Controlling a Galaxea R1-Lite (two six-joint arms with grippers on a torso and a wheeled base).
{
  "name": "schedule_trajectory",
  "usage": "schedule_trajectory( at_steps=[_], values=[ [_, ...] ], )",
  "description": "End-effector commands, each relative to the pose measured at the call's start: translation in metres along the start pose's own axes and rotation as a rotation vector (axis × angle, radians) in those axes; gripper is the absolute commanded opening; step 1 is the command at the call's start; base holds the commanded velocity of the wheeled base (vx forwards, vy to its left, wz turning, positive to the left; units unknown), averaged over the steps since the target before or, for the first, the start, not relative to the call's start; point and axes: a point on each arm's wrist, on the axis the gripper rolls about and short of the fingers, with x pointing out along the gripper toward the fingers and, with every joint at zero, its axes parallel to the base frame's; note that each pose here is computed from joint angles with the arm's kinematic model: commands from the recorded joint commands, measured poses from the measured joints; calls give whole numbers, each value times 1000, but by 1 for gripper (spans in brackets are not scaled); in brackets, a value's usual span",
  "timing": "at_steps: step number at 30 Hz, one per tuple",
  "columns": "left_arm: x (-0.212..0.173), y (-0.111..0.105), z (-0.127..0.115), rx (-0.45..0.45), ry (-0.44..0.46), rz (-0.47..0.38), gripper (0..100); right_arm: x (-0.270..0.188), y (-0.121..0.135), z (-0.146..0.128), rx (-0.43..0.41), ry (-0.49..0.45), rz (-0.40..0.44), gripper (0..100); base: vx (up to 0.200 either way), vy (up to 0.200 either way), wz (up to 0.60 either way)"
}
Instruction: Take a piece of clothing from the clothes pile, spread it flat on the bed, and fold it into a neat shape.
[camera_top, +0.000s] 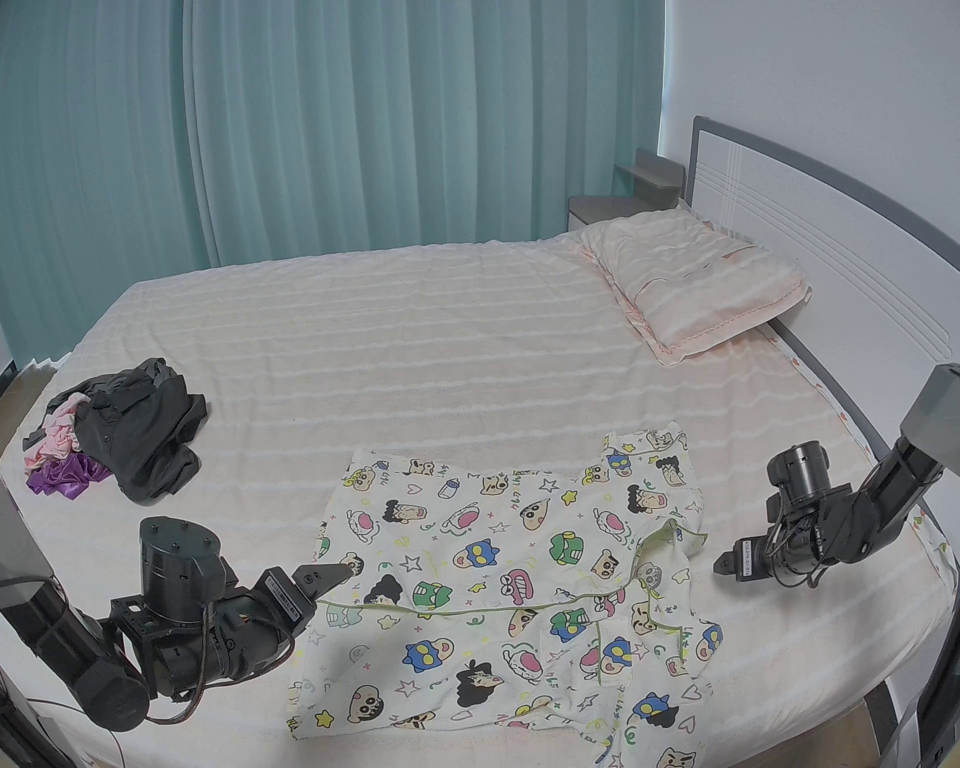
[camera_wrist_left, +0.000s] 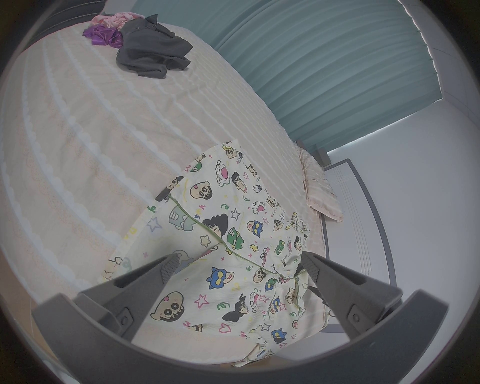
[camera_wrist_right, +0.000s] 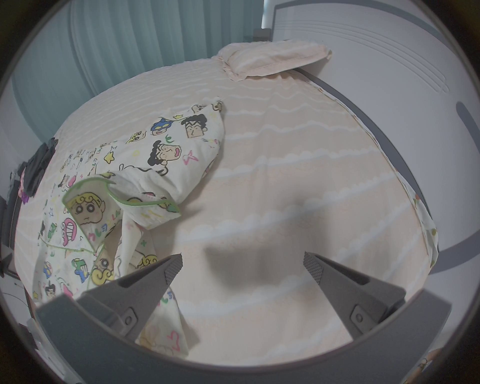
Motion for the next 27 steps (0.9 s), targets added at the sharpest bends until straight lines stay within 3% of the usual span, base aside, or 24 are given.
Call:
schedule_trajectory(
  at_steps=[1, 7, 23, 24, 27],
  values=[
    [0, 0, 0, 0, 0, -1, 100, 27, 22, -16, -71, 45, -3, 100, 0, 0, 0],
    [0, 0, 0, 0, 0, -1, 100, 25, 42, -15, -108, 21, 32, 100, 0, 0, 0],
    [0, 0, 0, 0, 1, 2, 100, 29, 76, -15, -104, 9, 93, 100, 0, 0, 0],
    [0, 0, 0, 0, 2, 1, 100, 29, 76, -15, -105, 11, 94, 0, 0, 0, 0],
    [0, 0, 0, 0, 2, 1, 100, 29, 76, -15, -103, 14, 96, 0, 0, 0, 0]
  ],
)
